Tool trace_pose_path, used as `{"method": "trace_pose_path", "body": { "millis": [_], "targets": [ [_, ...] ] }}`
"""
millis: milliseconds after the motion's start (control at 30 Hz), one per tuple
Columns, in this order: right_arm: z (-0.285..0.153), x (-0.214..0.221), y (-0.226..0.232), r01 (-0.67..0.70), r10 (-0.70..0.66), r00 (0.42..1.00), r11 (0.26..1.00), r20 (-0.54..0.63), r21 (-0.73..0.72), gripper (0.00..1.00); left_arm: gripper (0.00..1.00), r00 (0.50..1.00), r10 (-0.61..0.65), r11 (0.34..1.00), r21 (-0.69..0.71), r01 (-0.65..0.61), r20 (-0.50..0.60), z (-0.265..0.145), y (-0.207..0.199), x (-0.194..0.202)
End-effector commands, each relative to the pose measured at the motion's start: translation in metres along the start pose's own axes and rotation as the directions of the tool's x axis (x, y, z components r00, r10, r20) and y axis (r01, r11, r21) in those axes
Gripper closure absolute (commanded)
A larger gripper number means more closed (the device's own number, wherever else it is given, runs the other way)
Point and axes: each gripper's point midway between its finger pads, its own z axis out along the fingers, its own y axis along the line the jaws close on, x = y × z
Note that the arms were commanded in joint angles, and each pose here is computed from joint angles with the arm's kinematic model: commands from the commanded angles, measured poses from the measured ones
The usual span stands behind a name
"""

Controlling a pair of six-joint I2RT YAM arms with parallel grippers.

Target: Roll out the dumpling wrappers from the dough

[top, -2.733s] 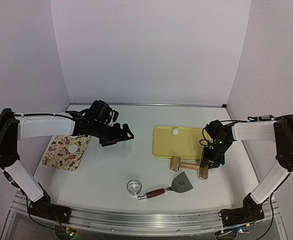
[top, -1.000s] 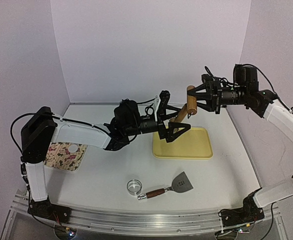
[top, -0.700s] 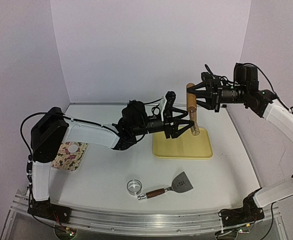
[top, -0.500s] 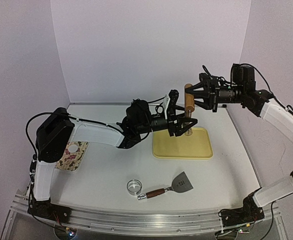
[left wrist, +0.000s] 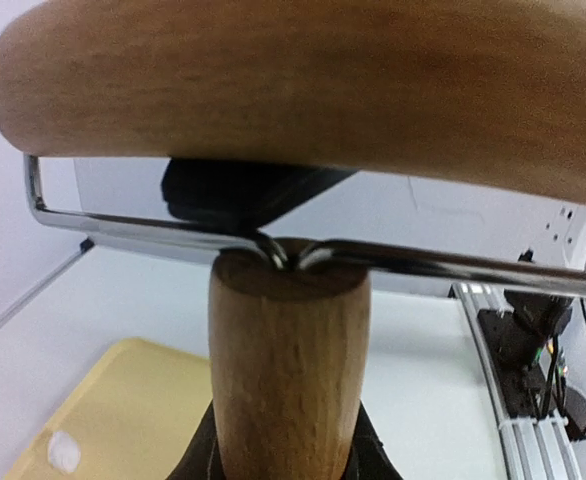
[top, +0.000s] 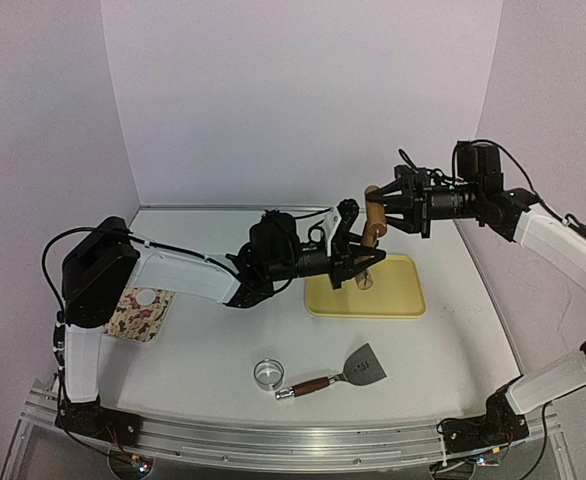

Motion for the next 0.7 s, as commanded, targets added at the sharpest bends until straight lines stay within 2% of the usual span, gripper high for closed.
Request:
{"method": "trace_pose_path", "body": {
  "millis": [0, 67, 167, 267, 367, 500, 667],
  "targets": [
    [-0.029, -0.011, -0.008, 0.156, -0.156, 0.982, 0.988, 0.11, 0.006, 0.99, 1.0, 0.999, -0.021, 0.985, -0.17, 0.015, -0.032, -0.04, 0.021, -0.031],
    [-0.03, -0.007, -0.033, 0.142, -0.149, 0.984, 0.987, 0.098, 0.07, 0.94, 1.0, 0.995, -0.02, 0.983, -0.185, 0.001, -0.098, -0.047, 0.019, -0.022],
    [-0.028, 0.002, -0.08, 0.093, -0.104, 0.993, 0.975, 0.046, 0.201, 0.93, 1.0, 0.969, -0.029, 0.983, -0.185, -0.018, -0.246, -0.052, 0.019, 0.002],
    [-0.025, 0.009, -0.112, 0.067, -0.07, 0.998, 0.958, 0.0, 0.278, 0.91, 1.0, 0.946, -0.044, 0.984, -0.176, -0.014, -0.322, -0.056, 0.017, 0.012],
    [-0.017, 0.015, -0.131, 0.047, -0.037, 0.999, 0.952, -0.04, 0.303, 0.87, 1.0, 0.933, -0.048, 0.987, -0.162, -0.011, -0.357, -0.056, 0.013, 0.016],
    [-0.002, 0.027, -0.149, 0.026, 0.008, 0.995, 0.945, -0.102, 0.326, 0.75, 1.0, 0.904, -0.033, 0.984, -0.173, -0.046, -0.427, -0.05, 0.013, 0.026],
    [0.013, 0.038, -0.168, 0.008, 0.053, 0.985, 0.938, -0.167, 0.346, 0.63, 1.0, 0.896, -0.012, 0.98, -0.184, -0.078, -0.444, -0.045, 0.012, 0.029]
  ]
}}
